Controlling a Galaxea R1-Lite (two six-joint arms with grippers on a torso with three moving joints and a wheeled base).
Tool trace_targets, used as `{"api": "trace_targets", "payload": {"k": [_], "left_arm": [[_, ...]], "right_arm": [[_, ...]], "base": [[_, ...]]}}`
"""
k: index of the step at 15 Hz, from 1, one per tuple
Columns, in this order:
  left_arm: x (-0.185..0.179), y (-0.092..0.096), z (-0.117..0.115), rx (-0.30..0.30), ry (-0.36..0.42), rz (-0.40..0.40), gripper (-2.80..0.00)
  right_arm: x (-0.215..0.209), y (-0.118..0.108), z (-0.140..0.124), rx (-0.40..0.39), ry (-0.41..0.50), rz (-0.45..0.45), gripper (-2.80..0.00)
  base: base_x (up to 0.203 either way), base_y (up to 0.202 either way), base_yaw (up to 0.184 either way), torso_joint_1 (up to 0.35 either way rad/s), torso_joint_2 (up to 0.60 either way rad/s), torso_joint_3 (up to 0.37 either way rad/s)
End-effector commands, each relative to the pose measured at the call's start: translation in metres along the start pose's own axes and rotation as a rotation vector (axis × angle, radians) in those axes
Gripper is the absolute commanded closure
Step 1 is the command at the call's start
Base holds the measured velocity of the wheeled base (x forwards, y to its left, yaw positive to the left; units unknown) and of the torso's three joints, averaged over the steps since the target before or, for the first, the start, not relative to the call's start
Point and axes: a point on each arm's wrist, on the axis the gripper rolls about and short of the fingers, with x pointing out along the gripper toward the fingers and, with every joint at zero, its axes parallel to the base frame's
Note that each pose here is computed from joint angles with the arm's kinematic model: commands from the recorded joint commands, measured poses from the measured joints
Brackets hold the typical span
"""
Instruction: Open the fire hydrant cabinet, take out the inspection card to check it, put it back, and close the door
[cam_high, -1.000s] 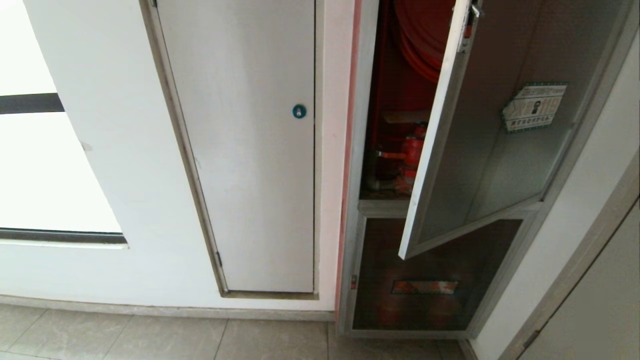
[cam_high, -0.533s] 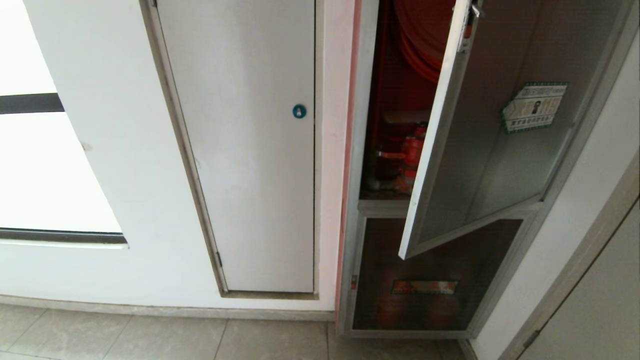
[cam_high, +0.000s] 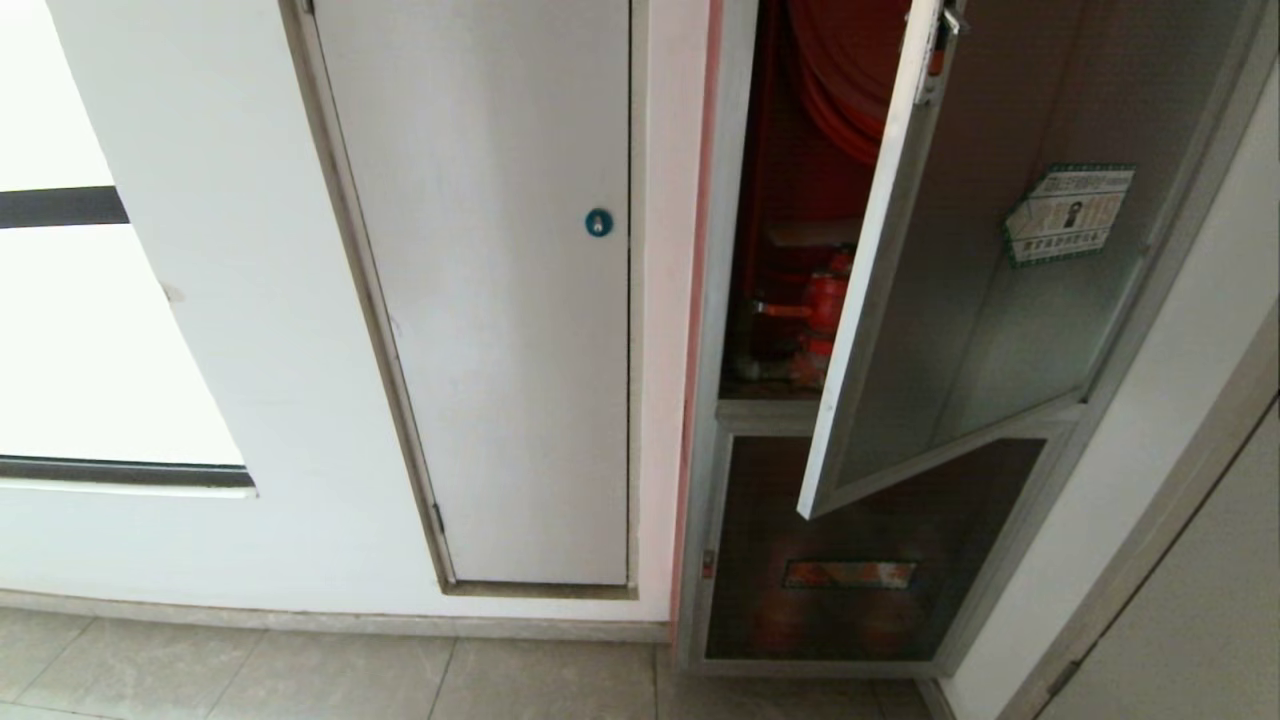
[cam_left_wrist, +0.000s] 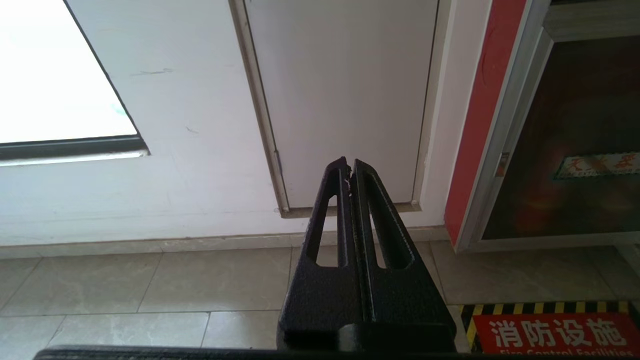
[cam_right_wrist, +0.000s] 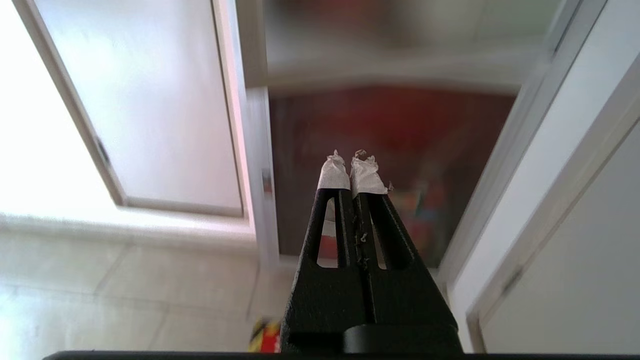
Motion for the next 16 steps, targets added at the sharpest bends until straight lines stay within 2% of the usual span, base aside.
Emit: {"api": "trace_targets", "payload": {"k": [1, 6, 10, 14, 16], "left_arm": [[0.0, 0.0, 0.0, 0.0, 0.0, 0.0, 0.0], [0.0, 0.0, 0.0, 0.0, 0.0, 0.0, 0.0], [0.0, 0.0, 0.0, 0.0, 0.0, 0.0, 0.0], [0.0, 0.0, 0.0, 0.0, 0.0, 0.0, 0.0], [0.0, 0.0, 0.0, 0.0, 0.0, 0.0, 0.0]], "right_arm": [[-0.002, 0.0, 0.018, 0.005, -0.007, 0.004, 0.0], [0.017, 0.001, 0.072, 0.043, 0.088, 0.107, 0.0], [0.066, 0.002, 0.101, 0.092, 0.242, 0.254, 0.0], [0.136, 0.002, 0.143, 0.099, 0.22, 0.322, 0.0], [0.166, 0.012, 0.159, 0.11, 0.221, 0.395, 0.0]], "base": [[0.0, 0.0, 0.0, 0.0, 0.0, 0.0], [0.0, 0.0, 0.0, 0.0, 0.0, 0.0], [0.0, 0.0, 0.0, 0.0, 0.0, 0.0], [0.0, 0.0, 0.0, 0.0, 0.0, 0.0], [0.0, 0.0, 0.0, 0.0, 0.0, 0.0]]}}
